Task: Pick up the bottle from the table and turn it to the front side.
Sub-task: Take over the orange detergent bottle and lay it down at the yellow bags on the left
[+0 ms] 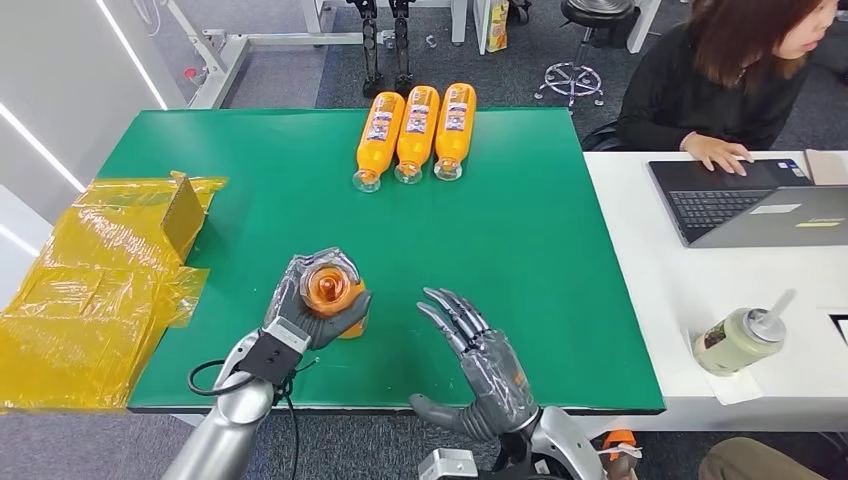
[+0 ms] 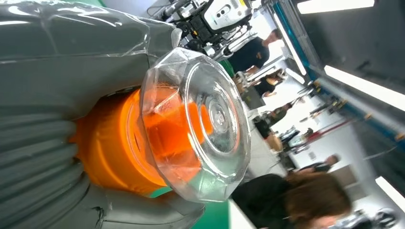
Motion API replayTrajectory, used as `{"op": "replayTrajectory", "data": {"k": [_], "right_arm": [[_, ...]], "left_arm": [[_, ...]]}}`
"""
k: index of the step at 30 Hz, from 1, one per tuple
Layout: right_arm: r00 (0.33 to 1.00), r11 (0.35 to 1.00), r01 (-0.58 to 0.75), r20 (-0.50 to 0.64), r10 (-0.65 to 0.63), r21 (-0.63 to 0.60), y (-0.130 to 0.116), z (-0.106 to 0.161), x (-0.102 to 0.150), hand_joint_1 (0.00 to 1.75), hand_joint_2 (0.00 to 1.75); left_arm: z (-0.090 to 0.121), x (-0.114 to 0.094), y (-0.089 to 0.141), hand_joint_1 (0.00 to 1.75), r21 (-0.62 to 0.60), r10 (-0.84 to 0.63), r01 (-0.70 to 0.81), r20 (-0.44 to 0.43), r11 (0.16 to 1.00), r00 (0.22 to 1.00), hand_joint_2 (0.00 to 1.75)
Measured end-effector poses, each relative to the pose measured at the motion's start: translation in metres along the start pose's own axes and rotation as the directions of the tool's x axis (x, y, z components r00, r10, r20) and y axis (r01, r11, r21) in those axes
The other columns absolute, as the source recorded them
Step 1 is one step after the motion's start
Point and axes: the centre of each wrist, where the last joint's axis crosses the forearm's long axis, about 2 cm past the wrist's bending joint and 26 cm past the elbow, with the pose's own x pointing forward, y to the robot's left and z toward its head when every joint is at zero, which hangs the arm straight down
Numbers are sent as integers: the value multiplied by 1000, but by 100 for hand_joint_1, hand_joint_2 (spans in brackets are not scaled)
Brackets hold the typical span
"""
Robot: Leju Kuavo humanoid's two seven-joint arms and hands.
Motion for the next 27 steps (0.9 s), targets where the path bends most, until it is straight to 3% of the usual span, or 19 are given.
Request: {"op": "replayTrajectory", "data": {"k": [6, 8, 12, 15, 22, 27], "right_arm": [[1000, 1000, 22, -17, -22, 1, 1, 10, -12, 0, 175], [999, 1000, 23, -24, -23, 0, 1, 12, -14, 0, 175], [999, 1000, 27, -41, -27, -4, 0, 15, -17, 0, 175], [998, 1000, 23, -52, -23, -1, -1, 19, -20, 0, 175], [997, 1000, 29, -76, -29, -4, 0, 29, -21, 0, 175], [996, 1000, 26, -83, -26, -3, 1, 30, -19, 0, 175]], "left_arm": [[25, -17, 56, 175, -108, -151, 139, -112, 984, 982, 175], [33, -25, 88, 175, -174, -245, 218, -154, 960, 957, 175], [39, -36, 164, 175, -329, -487, 407, -213, 852, 847, 175], [42, -43, 199, 175, -400, -618, 502, -249, 767, 746, 175], [64, -75, 221, 175, -495, -798, 627, -351, 602, 489, 175], [88, -100, 217, 173, -574, -815, 581, -451, 577, 364, 175]]}}
